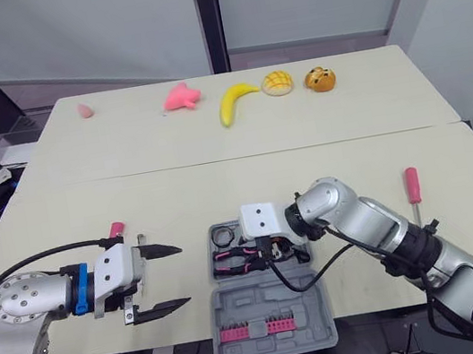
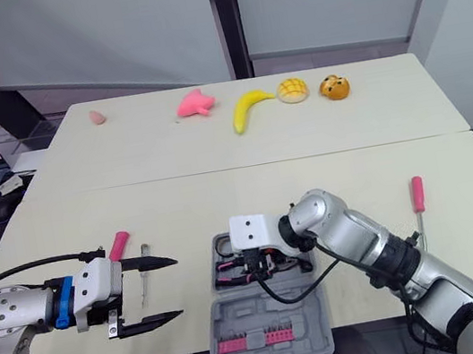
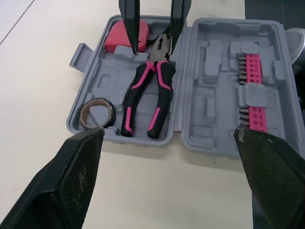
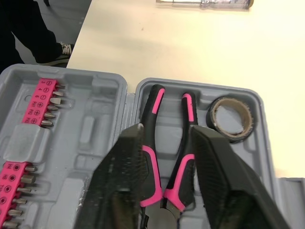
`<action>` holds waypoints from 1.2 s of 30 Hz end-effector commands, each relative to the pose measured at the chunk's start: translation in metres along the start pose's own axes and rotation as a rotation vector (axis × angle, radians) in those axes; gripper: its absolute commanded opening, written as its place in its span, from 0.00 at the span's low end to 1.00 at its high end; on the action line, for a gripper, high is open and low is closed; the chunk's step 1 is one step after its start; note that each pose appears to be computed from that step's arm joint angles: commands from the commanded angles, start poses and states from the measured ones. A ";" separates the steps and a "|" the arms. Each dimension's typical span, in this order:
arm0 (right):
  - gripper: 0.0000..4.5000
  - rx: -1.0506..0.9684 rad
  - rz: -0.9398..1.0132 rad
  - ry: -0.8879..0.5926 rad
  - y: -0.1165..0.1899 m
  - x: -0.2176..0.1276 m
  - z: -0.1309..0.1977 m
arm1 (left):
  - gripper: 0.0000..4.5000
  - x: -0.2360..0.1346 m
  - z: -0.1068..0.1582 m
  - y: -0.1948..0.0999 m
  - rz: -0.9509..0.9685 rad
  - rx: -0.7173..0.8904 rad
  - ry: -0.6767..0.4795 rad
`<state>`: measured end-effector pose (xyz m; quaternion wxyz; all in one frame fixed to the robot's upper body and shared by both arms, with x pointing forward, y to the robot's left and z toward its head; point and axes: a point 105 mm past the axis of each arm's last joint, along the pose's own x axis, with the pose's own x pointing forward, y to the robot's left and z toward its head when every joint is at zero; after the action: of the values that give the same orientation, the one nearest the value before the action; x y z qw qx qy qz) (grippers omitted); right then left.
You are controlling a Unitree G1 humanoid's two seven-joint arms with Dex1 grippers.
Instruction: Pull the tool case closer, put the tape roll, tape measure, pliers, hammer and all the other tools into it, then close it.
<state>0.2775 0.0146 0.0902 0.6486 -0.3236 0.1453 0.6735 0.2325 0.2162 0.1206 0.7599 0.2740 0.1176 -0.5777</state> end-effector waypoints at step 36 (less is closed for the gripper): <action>0.00 0.100 -0.261 -0.159 0.004 -0.087 -0.024 | 0.96 -0.012 -0.028 0.001 0.132 -0.086 0.086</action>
<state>0.2805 -0.0650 0.1102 0.7530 -0.2586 0.1051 0.5958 0.2338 0.2402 0.1005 0.8026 0.2605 0.1698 -0.5091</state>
